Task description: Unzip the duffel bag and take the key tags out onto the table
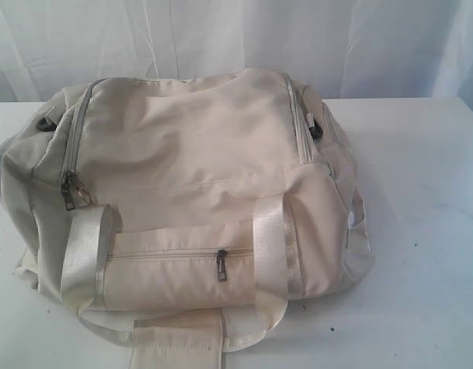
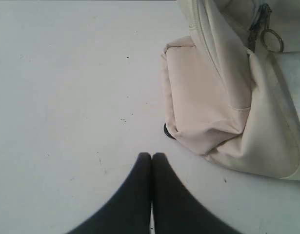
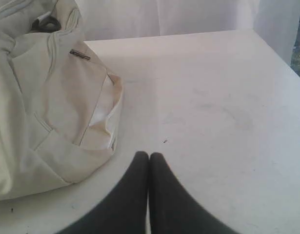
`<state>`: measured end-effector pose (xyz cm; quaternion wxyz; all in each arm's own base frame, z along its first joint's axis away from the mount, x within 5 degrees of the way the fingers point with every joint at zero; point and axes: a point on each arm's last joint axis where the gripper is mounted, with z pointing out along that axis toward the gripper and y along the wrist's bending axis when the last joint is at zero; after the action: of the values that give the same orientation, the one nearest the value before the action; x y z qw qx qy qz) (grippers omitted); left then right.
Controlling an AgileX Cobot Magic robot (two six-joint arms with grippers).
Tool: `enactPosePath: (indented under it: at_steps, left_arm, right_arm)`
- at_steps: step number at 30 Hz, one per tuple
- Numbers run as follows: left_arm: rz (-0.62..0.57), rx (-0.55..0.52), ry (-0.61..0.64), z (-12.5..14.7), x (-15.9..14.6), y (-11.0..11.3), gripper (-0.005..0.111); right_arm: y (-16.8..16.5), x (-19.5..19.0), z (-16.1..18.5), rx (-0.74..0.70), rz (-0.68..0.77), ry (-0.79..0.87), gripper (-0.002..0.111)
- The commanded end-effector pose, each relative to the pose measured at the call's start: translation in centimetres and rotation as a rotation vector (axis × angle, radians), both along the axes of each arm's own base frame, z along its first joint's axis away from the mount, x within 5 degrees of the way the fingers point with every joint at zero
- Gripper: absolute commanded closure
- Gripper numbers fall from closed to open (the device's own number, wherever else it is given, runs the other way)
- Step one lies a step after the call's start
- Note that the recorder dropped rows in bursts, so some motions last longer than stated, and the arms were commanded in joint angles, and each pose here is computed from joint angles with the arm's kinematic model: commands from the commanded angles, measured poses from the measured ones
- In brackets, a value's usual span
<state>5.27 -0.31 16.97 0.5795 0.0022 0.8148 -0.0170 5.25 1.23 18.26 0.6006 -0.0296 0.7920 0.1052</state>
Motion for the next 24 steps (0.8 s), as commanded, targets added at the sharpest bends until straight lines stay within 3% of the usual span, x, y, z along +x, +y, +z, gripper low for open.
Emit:
enactPosePath:
  at_steps: [1, 9, 14, 19, 24]
  left_arm:
    - [-0.006, -0.007, -0.004, -0.1, 0.0, -0.1, 0.107]
    - [-0.006, -0.007, -0.004, -0.1, 0.0, -0.1, 0.107]
    - [-0.006, -0.007, -0.004, -0.1, 0.0, -0.1, 0.107]
    - [-0.002, -0.007, -0.004, -0.1, 0.0, 0.0, 0.107]
    - [-0.002, -0.007, -0.004, -0.1, 0.0, 0.0, 0.107]
  right_arm:
    - [0.0, 0.0, 0.0, -0.02, 0.0, -0.016, 0.108]
    - [-0.1, 0.1, 0.4, -0.012, -0.004, -0.059, 0.108]
    - [-0.2, 0.3, 2.4, 0.029, -0.024, -0.276, 0.108]
    - [-0.2, 0.3, 3.1, 0.048, -0.03, -0.344, 0.108]
    - [-0.3, 0.1, 4.1, 0.156, -0.043, -0.444, 0.108]
